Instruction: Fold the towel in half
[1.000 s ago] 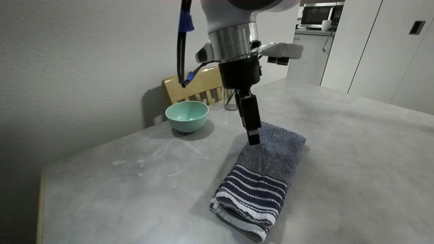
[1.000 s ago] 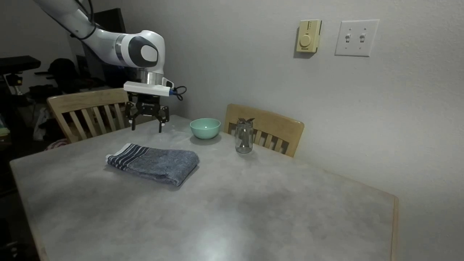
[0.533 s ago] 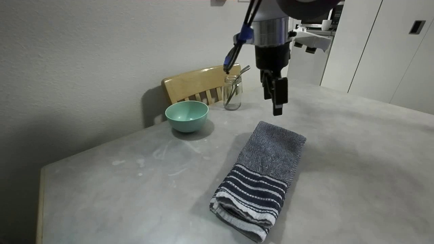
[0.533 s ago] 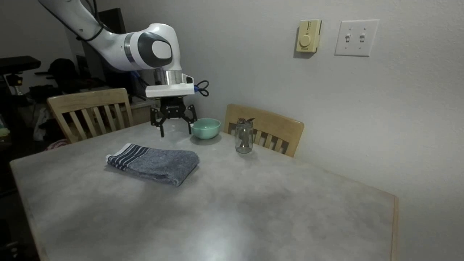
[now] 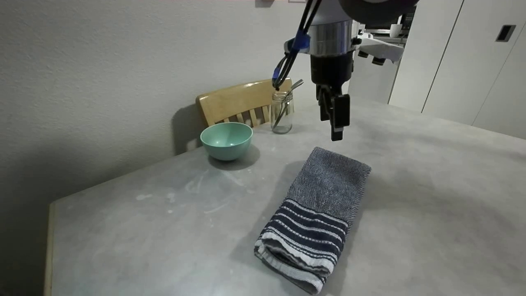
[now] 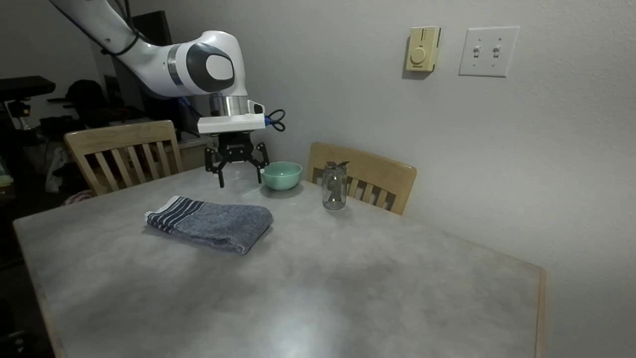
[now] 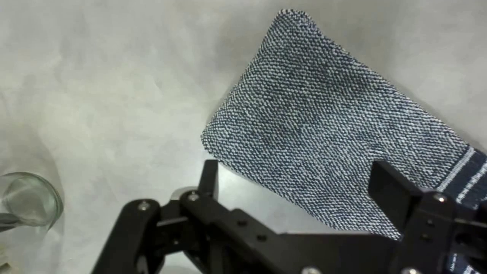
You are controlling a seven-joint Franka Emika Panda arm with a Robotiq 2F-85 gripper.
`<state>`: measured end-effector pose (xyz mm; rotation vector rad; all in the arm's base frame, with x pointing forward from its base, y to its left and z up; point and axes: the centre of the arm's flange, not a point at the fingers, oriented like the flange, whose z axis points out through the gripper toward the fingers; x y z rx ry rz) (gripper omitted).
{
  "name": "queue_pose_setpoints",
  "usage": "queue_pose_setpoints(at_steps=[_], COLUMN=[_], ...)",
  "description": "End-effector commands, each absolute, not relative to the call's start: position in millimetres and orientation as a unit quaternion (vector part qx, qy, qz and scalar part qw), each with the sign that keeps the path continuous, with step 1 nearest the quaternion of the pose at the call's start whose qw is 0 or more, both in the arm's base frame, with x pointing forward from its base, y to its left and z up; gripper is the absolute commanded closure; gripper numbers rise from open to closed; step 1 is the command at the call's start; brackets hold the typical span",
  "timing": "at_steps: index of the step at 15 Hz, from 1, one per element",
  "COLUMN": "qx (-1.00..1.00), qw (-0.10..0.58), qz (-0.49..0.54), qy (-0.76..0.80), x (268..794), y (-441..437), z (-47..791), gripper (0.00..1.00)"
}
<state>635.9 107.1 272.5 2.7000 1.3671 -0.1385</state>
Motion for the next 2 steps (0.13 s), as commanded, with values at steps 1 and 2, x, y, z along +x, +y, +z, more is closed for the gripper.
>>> queue_pose_setpoints(at_steps=[1, 2], qx=[0.89, 0.89], qw=[0.056, 0.056], qz=[-0.046, -0.046], qy=[0.45, 0.45], x=[636.0, 636.1], y=[106.8, 106.2], z=[272.5, 272.6], gripper=[0.0, 0.0])
